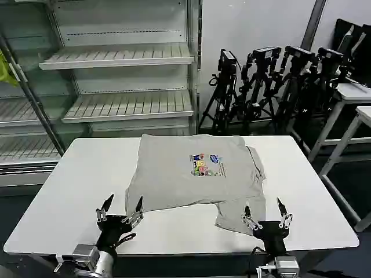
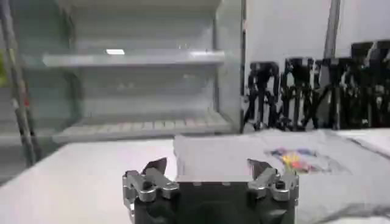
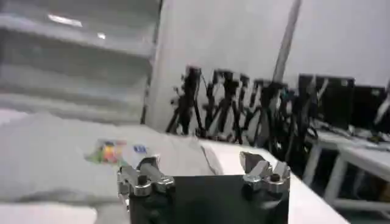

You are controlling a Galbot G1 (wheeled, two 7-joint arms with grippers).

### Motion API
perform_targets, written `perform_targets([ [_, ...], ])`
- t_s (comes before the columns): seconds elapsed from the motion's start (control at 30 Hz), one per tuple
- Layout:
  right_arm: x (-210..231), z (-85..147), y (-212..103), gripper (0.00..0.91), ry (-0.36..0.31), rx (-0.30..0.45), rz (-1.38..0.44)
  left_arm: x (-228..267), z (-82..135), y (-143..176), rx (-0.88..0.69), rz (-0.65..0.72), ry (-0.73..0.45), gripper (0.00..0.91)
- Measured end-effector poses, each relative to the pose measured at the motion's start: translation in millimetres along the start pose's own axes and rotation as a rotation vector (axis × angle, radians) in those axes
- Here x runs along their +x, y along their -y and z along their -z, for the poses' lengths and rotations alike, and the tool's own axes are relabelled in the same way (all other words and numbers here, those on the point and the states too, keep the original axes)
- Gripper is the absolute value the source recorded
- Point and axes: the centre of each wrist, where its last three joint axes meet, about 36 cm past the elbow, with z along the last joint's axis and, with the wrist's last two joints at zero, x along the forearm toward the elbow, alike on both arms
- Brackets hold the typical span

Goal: Fold and organize the clothes.

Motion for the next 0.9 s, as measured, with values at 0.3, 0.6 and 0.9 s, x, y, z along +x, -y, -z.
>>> perform_targets([
  [0.3, -14, -15, -1, 0.907, -0.094, -0.018, -0.011, -31, -17, -6, -0.009, 0.01, -0.103, 0.907],
  [0.6, -22, -24, -7, 0.907, -0.145, -0.024, -0.003, -68, -34, -11, -0.011, 0.021, -0.168, 0.05],
  [0.9, -21, -30, -12, 0.0, -0.183, -0.044, 0.028, -80, -41, -11, 0.006, 0.01, -0.194, 0.05],
])
